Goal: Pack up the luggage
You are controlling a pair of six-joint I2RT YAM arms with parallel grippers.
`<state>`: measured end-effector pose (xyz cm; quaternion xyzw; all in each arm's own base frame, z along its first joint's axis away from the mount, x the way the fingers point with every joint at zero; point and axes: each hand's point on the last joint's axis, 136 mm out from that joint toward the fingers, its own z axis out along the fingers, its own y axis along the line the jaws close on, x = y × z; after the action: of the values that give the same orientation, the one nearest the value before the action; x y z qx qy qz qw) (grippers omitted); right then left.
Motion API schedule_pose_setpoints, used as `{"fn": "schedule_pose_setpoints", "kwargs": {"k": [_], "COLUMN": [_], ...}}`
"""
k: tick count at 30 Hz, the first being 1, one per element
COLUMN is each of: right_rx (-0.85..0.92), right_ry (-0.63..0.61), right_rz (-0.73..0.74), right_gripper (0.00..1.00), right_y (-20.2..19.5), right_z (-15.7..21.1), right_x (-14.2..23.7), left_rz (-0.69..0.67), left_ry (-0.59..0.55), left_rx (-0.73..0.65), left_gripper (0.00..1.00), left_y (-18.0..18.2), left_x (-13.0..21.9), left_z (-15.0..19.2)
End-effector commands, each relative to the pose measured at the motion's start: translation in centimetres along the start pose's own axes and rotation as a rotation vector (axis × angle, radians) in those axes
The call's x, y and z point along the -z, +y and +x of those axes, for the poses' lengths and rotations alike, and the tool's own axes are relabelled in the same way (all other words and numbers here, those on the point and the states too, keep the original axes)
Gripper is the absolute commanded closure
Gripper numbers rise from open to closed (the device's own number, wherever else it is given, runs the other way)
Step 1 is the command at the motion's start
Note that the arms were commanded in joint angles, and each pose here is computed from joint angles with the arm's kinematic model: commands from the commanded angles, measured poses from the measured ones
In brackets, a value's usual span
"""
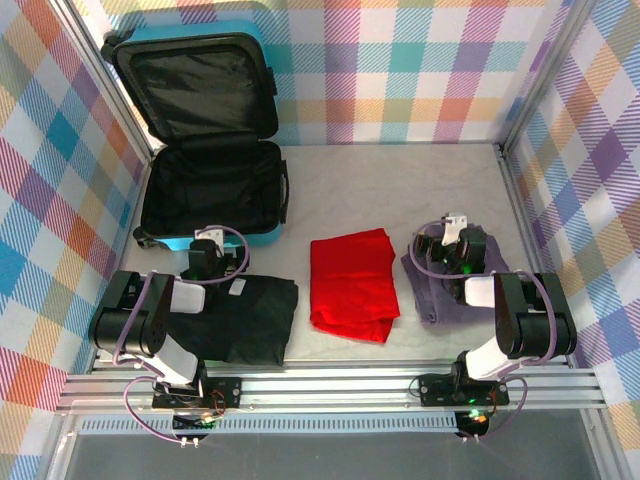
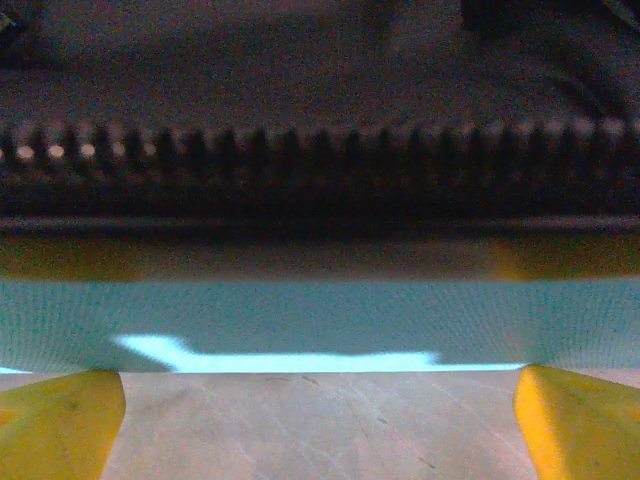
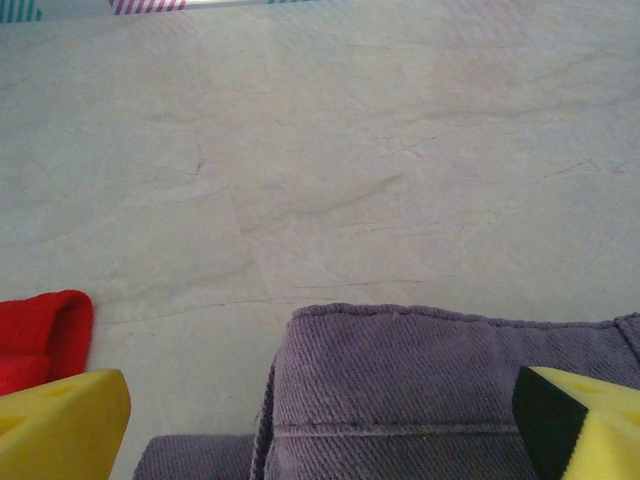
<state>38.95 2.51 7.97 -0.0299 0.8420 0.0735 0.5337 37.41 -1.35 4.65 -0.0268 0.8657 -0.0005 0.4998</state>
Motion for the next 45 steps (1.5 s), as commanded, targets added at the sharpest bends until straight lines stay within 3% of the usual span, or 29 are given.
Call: {"fn": "schedule_pose_setpoints", "kwargs": {"k": [1,14,18,21,23,27,31,36,39,45], "right_rx": [-0.008,-0.037,-0.043,-0.061,-0.103,-0.181,-0.269,-0.320,-0.317,-0.323], "right_ry": [-0.041,-0.064,-0.072,-0.106,-0.035,0.136,0.150,0.286,0.357,0.496], "right_rz": [0.015,0.103,0.112,0.092,0.113,0.100,-0.094,-0.167,-0.185,-0.195], "right_gripper": [0.01,0.01,0.01,0.01,0.01,0.01,0.01,0.01,0.01,0.00], "right_y": [-0.1,-1.2,-1.2,-0.5,-0.7,0.1,4.0,6.6,8.3,11.2], "right_z": [-1.8,-4.1,-5.4,-7.7,-8.6,-9.4,-10.2,-8.4,-6.9,-3.0], "right_x": [-0.1,1.8,2.7,3.9,4.2,5.0,6.3,7.6,8.4,9.3], "left_rz": [0.002,-0.086,-0.171,-0.209,-0.205,-0.177,-0.044,0.110,0.134,0.148], "left_ry": [-0.207,-0.343,-0.424,-0.425,-0.414,-0.318,-0.226,-0.148,0.004,0.332], "left_rx": [0.020,0.000,0.077,0.129,0.165,0.229,0.194,0.275,0.300,0.209], "left_gripper": [0.00,0.00,0.00,0.00,0.00,0.00,0.00,0.00,0.00,0.04], "left_y": [0.2,0.8,2.4,3.2,3.2,2.6,-0.6,-5.0,-7.4,-13.8], "left_x": [1.0,8.1,11.1,12.8,13.8,15.0,15.1,15.2,14.5,13.2], "left_z": [-4.6,-10.2,-12.5,-13.9,-15.0,-17.7,-20.4,-21.6,-19.4,-12.4]}}
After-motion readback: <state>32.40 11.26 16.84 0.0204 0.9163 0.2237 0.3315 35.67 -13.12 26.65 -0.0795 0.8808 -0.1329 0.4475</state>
